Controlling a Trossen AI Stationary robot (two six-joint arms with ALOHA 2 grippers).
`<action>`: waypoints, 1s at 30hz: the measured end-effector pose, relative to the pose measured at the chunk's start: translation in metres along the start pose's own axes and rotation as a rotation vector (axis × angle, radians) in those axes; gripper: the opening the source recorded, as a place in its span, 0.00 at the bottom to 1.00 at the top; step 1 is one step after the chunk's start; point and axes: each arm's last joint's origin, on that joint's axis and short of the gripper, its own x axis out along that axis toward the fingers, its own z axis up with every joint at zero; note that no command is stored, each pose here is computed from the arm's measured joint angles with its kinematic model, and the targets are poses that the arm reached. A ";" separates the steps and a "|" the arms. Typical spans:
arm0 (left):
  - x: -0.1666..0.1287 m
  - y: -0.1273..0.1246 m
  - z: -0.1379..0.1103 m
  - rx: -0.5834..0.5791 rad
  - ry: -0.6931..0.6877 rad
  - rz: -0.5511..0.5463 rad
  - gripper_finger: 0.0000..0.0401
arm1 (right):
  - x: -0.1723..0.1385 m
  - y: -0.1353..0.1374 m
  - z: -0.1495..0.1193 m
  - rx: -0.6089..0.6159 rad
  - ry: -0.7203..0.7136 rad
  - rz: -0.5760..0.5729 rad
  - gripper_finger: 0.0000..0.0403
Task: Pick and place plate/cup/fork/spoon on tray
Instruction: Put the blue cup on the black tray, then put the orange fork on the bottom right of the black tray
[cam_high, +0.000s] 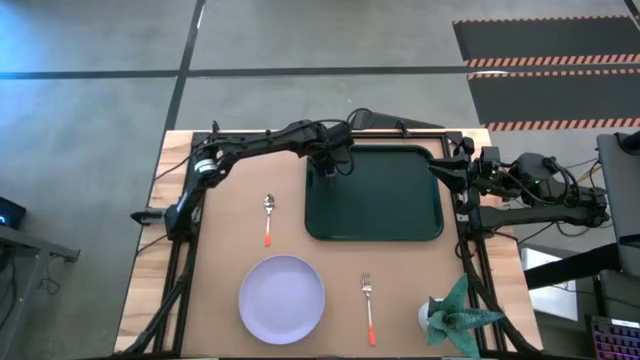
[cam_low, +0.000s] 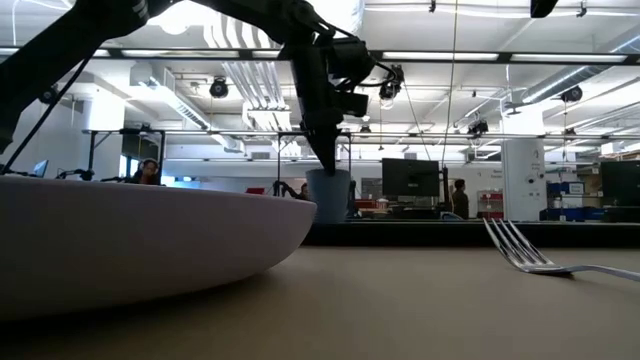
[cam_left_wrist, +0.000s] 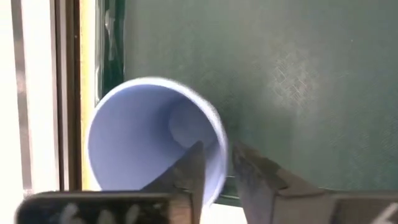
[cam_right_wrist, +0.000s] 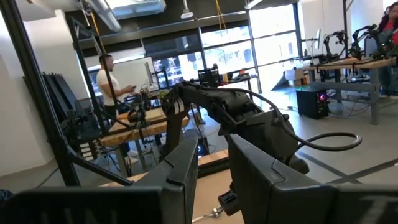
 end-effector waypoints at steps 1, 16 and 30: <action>0.000 0.000 0.000 0.000 0.000 0.000 0.21 | 0.000 0.000 0.000 0.000 0.000 0.000 0.20; -0.098 -0.007 0.003 0.003 -0.230 0.055 0.34 | 0.000 -0.001 -0.005 0.055 0.050 -0.010 0.20; -0.239 -0.021 -0.091 -0.243 -0.393 0.057 0.34 | 0.041 0.002 -0.040 0.216 0.368 -0.038 0.20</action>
